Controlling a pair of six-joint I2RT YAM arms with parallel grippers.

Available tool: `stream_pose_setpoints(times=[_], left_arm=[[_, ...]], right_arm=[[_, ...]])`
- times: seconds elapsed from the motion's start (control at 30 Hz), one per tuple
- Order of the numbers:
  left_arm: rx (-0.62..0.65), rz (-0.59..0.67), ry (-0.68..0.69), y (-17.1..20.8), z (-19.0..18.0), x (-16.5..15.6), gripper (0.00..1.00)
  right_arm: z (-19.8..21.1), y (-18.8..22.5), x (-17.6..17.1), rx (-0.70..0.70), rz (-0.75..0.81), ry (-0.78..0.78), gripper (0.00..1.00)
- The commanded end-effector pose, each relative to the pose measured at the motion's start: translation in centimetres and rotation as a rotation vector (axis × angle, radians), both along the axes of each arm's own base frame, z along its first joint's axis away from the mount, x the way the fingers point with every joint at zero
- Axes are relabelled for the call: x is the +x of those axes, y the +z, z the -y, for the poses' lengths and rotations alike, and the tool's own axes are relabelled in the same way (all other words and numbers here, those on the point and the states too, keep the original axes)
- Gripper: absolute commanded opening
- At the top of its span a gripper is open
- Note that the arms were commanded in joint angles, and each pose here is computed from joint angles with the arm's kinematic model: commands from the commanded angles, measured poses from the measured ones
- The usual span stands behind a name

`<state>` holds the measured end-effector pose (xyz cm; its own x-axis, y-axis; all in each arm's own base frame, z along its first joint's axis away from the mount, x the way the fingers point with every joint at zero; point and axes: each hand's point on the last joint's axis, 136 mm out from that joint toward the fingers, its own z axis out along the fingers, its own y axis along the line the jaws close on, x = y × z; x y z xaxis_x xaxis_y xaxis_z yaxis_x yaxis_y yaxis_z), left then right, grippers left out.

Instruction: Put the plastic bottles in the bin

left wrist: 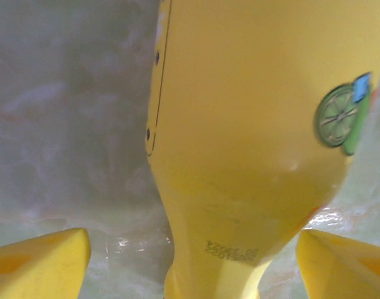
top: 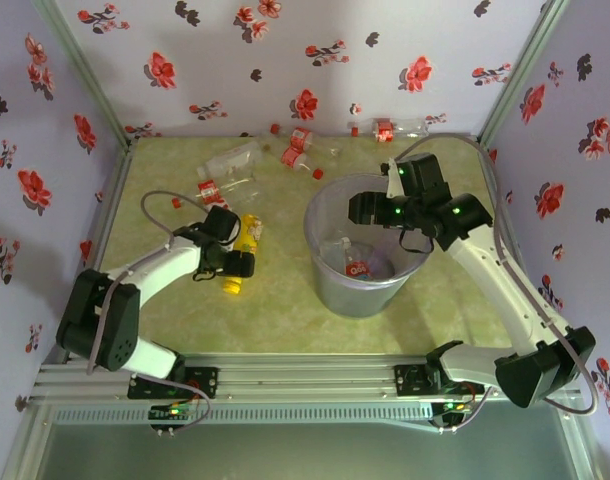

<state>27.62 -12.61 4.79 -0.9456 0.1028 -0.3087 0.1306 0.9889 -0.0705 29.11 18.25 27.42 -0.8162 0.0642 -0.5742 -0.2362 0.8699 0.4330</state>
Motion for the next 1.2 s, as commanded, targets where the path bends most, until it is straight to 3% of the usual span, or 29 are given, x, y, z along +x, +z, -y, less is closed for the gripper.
stream_pose_setpoints(times=[0.0, 0.07, 0.2, 0.37, 0.63, 0.87, 1.07, 1.17], left_arm=[[-0.013, -0.047, 0.048, -1.0, 0.0, -0.7, 0.76], [-0.009, -0.058, 0.049, -1.3, 0.0, -0.8, 0.7], [-0.007, -0.064, 0.042, -1.9, 0.4, -0.5, 0.67], [-0.005, -0.067, 0.038, -2.2, 0.7, 0.0, 0.49], [-0.029, 0.007, 0.028, 0.2, 0.9, 0.5, 0.37], [-0.131, 0.199, -0.036, 5.9, 2.3, 1.7, 0.2], [-0.321, 0.41, -0.133, 12.9, 5.2, 1.7, 0.02], [-0.405, 0.499, -0.184, 15.9, 6.4, 1.2, 0.0]], right_arm=[[0.3, 1.9, 0.5, 0.007, 0.067, -0.005, 0.78], [0.3, 1.9, 0.7, 0.008, 0.071, -0.006, 0.78], [0.3, 2.2, 0.9, 0.02, 0.086, -0.013, 0.78], [0.4, 2.7, 1.0, 0.023, 0.1, -0.018, 0.79], [0.8, 3.2, 0.9, 0.02, 0.119, -0.025, 0.79], [0.4, 4.5, 0.8, 0.058, 0.155, -0.01, 0.79], [-1.7, 8.3, 0.8, 0.191, 0.241, 0.057, 0.78], [-3.5, 10.4, 0.8, 0.255, 0.292, 0.113, 0.78]])
